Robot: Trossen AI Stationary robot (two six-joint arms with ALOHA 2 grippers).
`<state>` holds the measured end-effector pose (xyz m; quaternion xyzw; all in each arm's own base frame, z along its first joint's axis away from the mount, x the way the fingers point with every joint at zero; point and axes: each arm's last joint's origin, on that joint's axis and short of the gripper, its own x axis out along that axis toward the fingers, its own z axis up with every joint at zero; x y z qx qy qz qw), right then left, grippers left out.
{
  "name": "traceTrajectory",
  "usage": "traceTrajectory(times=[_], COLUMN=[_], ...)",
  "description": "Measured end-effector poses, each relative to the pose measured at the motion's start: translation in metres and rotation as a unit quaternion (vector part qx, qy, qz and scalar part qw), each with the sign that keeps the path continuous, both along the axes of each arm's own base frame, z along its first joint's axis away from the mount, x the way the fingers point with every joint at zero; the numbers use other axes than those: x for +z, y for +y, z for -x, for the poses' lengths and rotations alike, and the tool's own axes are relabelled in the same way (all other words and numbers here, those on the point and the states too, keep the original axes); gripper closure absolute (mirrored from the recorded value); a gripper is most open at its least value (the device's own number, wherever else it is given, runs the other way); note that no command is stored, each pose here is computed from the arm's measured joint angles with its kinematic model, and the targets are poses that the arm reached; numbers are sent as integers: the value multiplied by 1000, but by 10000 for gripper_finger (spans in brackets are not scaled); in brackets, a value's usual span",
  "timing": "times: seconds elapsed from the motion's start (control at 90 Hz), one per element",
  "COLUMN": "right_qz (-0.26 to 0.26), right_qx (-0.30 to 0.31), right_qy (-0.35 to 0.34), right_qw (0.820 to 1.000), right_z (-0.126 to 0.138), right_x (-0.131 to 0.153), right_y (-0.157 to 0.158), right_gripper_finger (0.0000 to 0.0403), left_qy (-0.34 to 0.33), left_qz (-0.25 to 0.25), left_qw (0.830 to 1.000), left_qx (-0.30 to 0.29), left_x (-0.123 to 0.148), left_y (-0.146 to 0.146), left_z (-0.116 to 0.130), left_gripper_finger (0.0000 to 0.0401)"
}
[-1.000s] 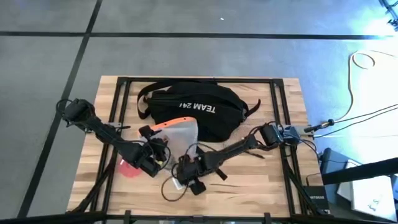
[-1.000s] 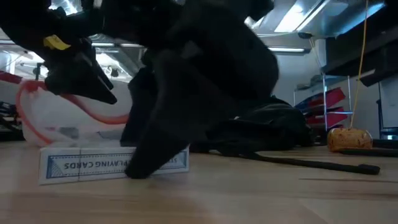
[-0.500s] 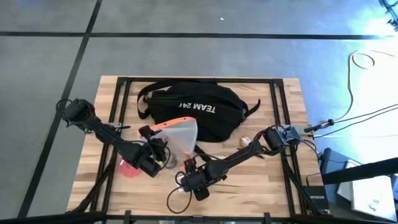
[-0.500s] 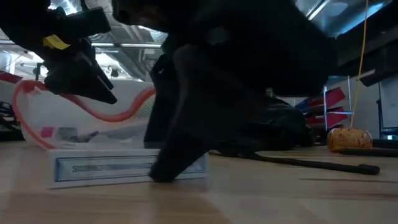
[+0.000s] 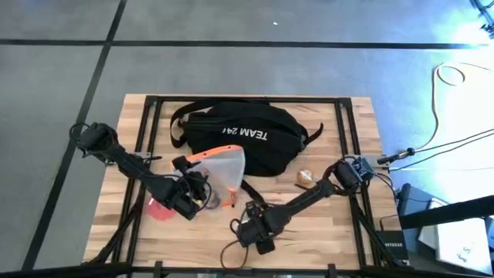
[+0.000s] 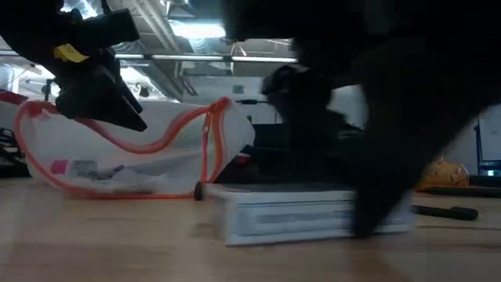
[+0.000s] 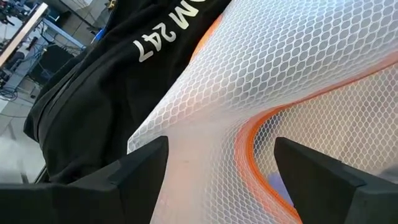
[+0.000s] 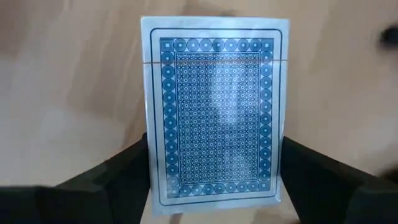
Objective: Unpack backpack
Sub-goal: Remove the game card from the white zip bag
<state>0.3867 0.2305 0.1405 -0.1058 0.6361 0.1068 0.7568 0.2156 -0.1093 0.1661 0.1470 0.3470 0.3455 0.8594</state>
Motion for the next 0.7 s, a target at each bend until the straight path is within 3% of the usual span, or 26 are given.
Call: traceTrajectory(times=[0.156,0.378,0.7], right_qz=[18,38,57], right_qx=[-23,-102,-224], right_qy=[31,49,26], right_qw=[999,993,973], right_z=[20,57,147], right_x=[1,-2,12], right_y=[11,11,-6], right_gripper_finger=[112,113,114], left_qy=[-1,-1,-1], left_qz=[0,0,0], left_qw=[1000,1000,1000], left_qx=[0,0,0], left_x=[0,0,0], left_y=[0,0,0], left_z=[0,0,0], left_gripper_finger=[120,120,120])
